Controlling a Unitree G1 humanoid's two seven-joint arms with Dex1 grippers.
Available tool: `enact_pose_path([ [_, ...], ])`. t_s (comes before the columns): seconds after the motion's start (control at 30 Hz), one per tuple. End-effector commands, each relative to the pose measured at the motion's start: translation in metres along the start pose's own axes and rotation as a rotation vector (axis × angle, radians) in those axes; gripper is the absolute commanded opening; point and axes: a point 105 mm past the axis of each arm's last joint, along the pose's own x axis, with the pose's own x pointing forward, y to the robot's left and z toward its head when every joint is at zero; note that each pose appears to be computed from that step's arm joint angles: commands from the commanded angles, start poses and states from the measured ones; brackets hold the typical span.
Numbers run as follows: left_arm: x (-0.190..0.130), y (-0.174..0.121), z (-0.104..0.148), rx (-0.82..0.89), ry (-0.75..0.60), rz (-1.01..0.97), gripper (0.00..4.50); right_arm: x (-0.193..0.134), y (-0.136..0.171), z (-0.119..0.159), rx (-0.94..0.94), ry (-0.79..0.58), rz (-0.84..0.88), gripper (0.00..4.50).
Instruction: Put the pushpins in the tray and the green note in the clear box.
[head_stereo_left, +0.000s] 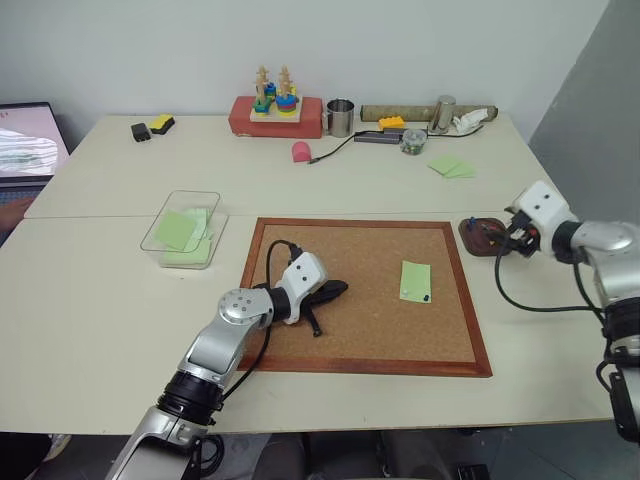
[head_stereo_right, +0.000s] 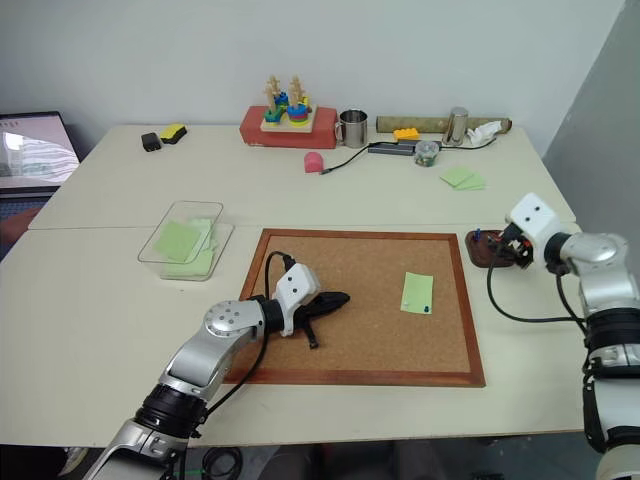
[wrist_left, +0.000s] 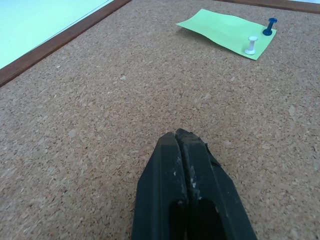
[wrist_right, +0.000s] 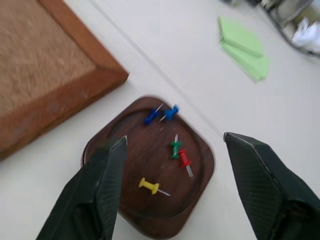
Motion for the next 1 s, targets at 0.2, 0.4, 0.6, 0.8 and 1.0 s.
enact_pose_path([
  [0.2,-0.007,0.007,-0.022,-0.015,0.089,0.032,0.0,-0.027,0.091,0.03,0.049,-0.09,0.351,3.22],
  [0.4,-0.008,0.007,-0.022,-0.012,0.093,0.029,0.0,-0.015,0.115,0.03,0.092,-0.102,0.379,3.22],
  [0.6,-0.008,0.007,-0.022,-0.011,0.096,0.033,0.0,0.001,0.138,0.032,0.106,-0.125,0.442,3.22],
  [0.8,-0.008,0.007,-0.022,-0.013,0.096,0.034,0.0,0.009,0.146,0.029,0.098,-0.116,0.47,3.22],
  [1.0,-0.008,0.006,-0.023,-0.013,0.096,0.033,0.0,0.014,0.147,0.025,0.098,-0.111,0.474,2.35],
])
